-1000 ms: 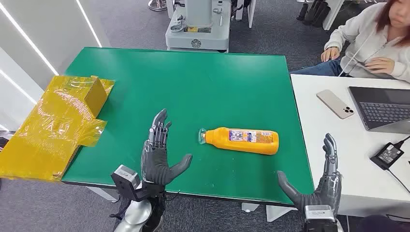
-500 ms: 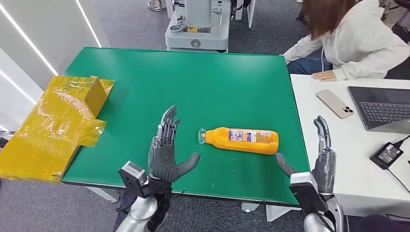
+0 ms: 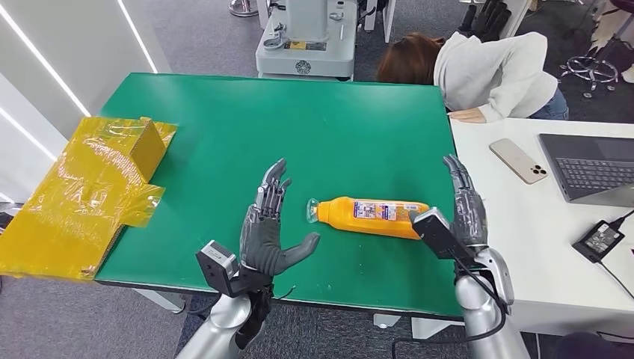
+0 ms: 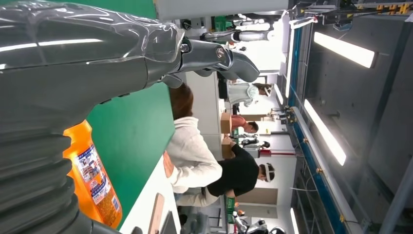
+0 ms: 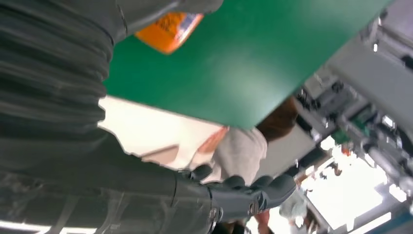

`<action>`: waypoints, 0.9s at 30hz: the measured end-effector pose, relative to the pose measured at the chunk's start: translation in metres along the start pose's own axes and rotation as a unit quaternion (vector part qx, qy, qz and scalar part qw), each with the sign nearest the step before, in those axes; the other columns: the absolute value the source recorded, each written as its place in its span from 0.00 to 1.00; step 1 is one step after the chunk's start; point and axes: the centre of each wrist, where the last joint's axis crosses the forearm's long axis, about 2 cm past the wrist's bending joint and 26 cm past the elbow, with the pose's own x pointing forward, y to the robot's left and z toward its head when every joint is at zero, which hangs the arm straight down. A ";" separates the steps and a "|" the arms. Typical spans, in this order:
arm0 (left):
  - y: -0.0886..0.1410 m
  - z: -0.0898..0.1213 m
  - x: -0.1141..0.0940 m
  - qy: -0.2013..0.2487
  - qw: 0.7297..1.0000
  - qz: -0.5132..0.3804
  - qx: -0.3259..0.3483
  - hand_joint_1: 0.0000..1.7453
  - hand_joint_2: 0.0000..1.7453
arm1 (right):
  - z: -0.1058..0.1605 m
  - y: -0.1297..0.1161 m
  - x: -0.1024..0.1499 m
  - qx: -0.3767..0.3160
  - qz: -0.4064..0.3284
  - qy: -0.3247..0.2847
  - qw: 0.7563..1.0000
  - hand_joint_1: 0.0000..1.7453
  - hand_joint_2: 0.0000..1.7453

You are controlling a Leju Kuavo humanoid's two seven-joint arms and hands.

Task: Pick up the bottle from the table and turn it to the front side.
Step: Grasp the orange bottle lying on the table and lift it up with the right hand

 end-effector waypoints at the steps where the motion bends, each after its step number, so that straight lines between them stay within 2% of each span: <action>1: 0.001 0.000 -0.001 0.001 1.000 -0.001 0.000 0.00 1.00 | -0.002 0.001 -0.003 0.011 0.005 0.006 1.000 0.00 1.00; 14: 0.007 0.005 -0.012 0.015 1.000 -0.010 -0.006 0.00 1.00 | -0.006 0.004 -0.033 0.117 0.048 0.059 0.990 0.00 1.00; 23: 0.010 0.008 -0.014 0.017 1.000 -0.020 -0.003 0.00 1.00 | -0.006 0.001 -0.041 0.153 0.073 0.075 0.983 0.00 1.00; 27: 0.011 0.008 -0.014 0.016 0.999 -0.031 0.001 0.00 1.00 | -0.006 0.002 -0.043 0.143 0.076 0.053 0.985 0.00 1.00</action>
